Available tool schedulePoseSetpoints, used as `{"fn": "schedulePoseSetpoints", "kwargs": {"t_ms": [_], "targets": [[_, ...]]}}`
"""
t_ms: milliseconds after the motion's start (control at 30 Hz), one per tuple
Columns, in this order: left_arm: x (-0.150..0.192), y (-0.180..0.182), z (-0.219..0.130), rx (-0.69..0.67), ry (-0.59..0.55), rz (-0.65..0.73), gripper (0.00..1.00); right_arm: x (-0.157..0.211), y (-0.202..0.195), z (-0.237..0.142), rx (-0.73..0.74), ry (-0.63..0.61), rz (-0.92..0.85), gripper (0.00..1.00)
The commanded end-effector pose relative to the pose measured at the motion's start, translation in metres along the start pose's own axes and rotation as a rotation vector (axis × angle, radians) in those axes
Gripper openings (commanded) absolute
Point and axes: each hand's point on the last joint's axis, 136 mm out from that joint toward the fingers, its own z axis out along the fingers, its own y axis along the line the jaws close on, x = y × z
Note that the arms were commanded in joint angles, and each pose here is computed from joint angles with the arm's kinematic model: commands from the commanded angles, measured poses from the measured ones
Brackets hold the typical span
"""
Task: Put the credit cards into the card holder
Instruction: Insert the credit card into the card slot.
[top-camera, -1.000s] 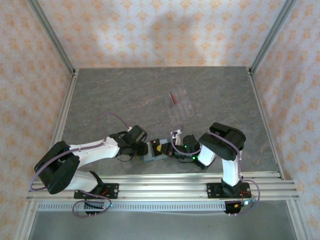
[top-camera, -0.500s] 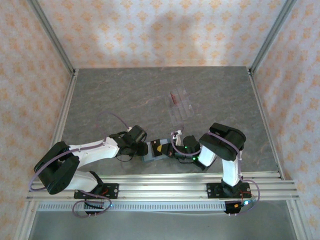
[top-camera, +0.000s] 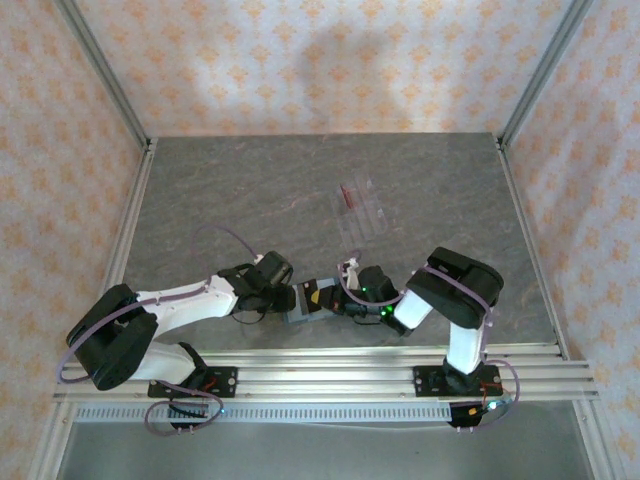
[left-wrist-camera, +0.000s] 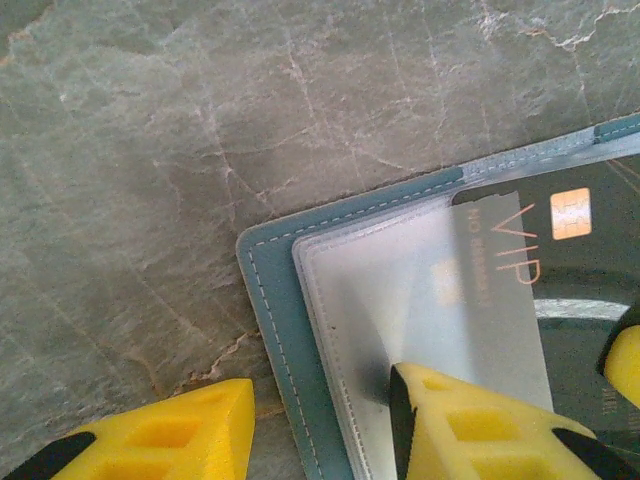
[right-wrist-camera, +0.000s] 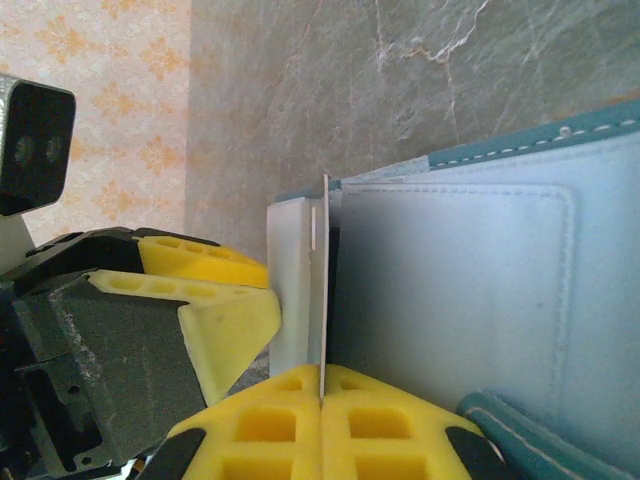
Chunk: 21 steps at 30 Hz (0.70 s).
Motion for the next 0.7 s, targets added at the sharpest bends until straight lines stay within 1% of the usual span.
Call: {"fn": "schedulePoseSetpoints", "kwargs": {"t_ms": [0,300,667], "targets": [[0.021,0.028,0.005,-0.102,0.055,0.013,0.4,0.029,-0.067,-0.01,0.275,0.07,0.09,0.0],[0.022,0.027,0.008,-0.097,0.058,0.013,0.4,0.032,-0.064,-0.016,0.334,0.098,0.076,0.0],[0.022,0.027,0.01,-0.095,0.059,0.015,0.4,0.04,-0.062,-0.014,0.362,0.132,0.071,0.0]]}}
